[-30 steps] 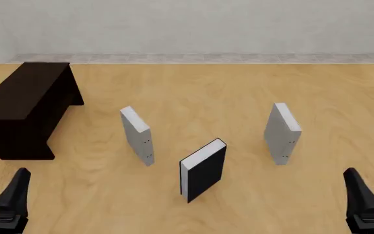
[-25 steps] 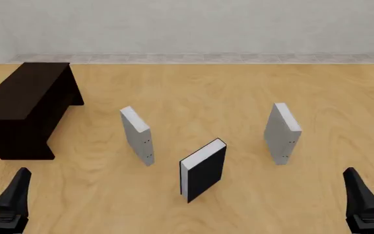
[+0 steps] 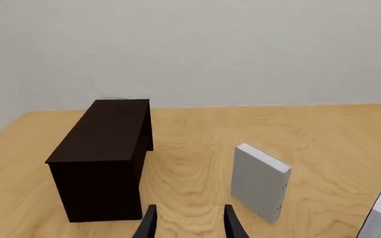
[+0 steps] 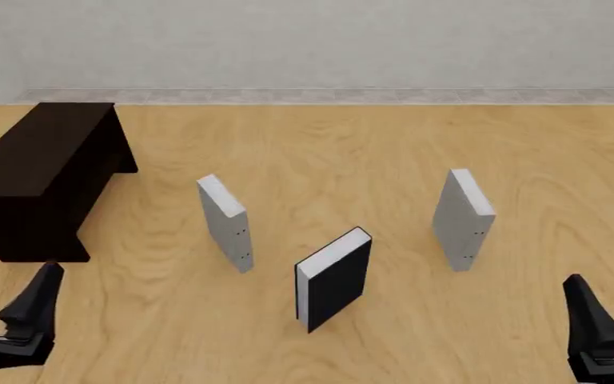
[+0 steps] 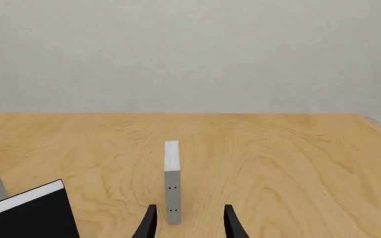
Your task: Pick up the book in the middle and place it on the cabinet shelf.
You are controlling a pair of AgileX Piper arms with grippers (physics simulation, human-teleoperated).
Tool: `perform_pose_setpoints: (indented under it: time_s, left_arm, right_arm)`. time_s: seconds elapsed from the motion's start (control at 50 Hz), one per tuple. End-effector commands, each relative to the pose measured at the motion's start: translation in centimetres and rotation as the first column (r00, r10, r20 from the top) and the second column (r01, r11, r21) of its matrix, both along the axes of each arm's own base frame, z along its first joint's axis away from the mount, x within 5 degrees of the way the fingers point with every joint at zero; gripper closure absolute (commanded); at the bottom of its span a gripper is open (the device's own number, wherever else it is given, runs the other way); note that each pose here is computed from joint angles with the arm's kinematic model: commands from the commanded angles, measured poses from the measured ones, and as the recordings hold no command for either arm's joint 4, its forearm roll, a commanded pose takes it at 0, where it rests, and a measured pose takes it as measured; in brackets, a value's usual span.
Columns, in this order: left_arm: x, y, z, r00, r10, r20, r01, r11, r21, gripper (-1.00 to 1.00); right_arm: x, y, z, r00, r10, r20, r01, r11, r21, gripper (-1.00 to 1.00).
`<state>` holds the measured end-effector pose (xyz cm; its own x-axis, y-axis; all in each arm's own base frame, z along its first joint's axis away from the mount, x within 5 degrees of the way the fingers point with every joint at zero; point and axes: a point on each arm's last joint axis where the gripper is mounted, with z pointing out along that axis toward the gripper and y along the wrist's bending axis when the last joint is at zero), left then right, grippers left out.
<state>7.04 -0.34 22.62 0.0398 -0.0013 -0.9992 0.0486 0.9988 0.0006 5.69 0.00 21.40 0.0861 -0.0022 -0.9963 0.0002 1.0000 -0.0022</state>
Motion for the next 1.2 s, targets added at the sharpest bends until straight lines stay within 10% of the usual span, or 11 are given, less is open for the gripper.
perform_pose_setpoints:
  time_s: [0.02,0.26,0.72,0.94,1.2]
  left_arm:
    - [1.5,-1.3,2.1,0.988,-0.14,-0.062,0.141,0.99,0.005,-1.0]
    - [3.8,-4.5,0.6,0.922,-0.357,-0.153,0.359,0.933,-0.011,-1.0]
    - [7.3,-8.1,-0.7,0.857,-0.448,-0.257,0.46,0.888,-0.011,-1.0]
    - [7.7,-11.3,-1.8,0.762,-0.545,-0.349,0.576,0.817,-0.016,-1.0]
    - [8.6,-12.9,-2.0,0.74,-0.567,-0.362,0.599,0.8,-0.03,-1.0]
  right_arm:
    - [0.1,0.0,0.0,1.0,0.0,0.0,0.0,1.0,-0.001,-1.0]
    - [0.1,0.0,0.0,1.0,0.0,0.0,0.0,1.0,-0.001,-1.0]
    - [0.1,0.0,0.1,1.0,0.0,0.0,0.0,1.0,0.0,-1.0]
    - [0.2,0.0,0.1,1.0,0.0,0.0,0.0,1.0,-0.001,-1.0]
    - [0.2,0.0,0.1,1.0,0.0,0.0,0.0,1.0,0.0,-1.0]
